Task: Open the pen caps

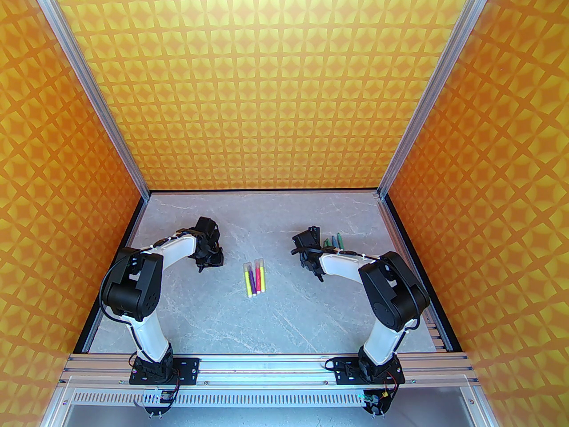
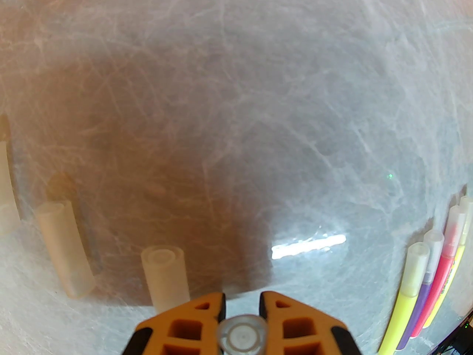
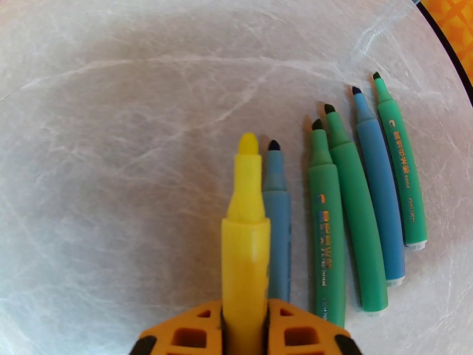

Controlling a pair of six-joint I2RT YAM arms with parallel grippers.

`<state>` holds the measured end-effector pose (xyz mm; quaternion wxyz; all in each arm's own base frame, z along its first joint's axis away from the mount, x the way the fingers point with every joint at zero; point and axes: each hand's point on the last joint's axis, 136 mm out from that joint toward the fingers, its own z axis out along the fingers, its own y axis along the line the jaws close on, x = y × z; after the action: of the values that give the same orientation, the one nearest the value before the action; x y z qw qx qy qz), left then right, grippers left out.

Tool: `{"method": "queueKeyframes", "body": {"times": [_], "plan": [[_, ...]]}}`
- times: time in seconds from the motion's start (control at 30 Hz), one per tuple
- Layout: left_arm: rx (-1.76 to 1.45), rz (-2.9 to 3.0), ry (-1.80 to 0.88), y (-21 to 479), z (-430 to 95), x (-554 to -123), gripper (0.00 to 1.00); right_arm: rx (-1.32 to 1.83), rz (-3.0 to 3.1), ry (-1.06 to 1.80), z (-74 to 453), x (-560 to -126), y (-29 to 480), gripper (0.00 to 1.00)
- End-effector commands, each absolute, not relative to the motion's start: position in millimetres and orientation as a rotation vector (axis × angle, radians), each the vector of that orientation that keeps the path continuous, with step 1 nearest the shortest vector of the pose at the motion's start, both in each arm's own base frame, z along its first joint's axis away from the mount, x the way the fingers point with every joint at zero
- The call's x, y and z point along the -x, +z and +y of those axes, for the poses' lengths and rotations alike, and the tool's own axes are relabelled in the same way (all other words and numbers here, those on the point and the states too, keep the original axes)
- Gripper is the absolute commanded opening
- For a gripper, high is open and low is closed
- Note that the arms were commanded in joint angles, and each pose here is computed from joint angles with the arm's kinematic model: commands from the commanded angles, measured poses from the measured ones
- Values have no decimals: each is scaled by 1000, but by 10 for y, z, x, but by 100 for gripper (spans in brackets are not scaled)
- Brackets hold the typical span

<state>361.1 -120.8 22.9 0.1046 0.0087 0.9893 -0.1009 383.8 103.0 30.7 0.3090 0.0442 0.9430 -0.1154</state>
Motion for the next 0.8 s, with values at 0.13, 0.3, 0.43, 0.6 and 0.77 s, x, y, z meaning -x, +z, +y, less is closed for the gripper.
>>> {"method": "queueKeyframes", "body": {"times": [0.13,0.3,0.43,0.6,0.77], "plan": [[-63,2939,-258,180,-1205,-3619,20,-144,2512,-323,1021,-3881,283,5],[-66,2940,-258,186,-1208,-3604,24,-139,2528,-329,1028,-3873,251,10],[-69,2937,-258,196,-1210,-3604,25,-143,2535,-328,1026,-3866,242,11],[-71,2938,-259,199,-1210,-3596,26,-141,2547,-323,1032,-3849,218,15],[-76,2934,-258,214,-1207,-3594,26,-145,2548,-318,1038,-3847,229,15]]}}
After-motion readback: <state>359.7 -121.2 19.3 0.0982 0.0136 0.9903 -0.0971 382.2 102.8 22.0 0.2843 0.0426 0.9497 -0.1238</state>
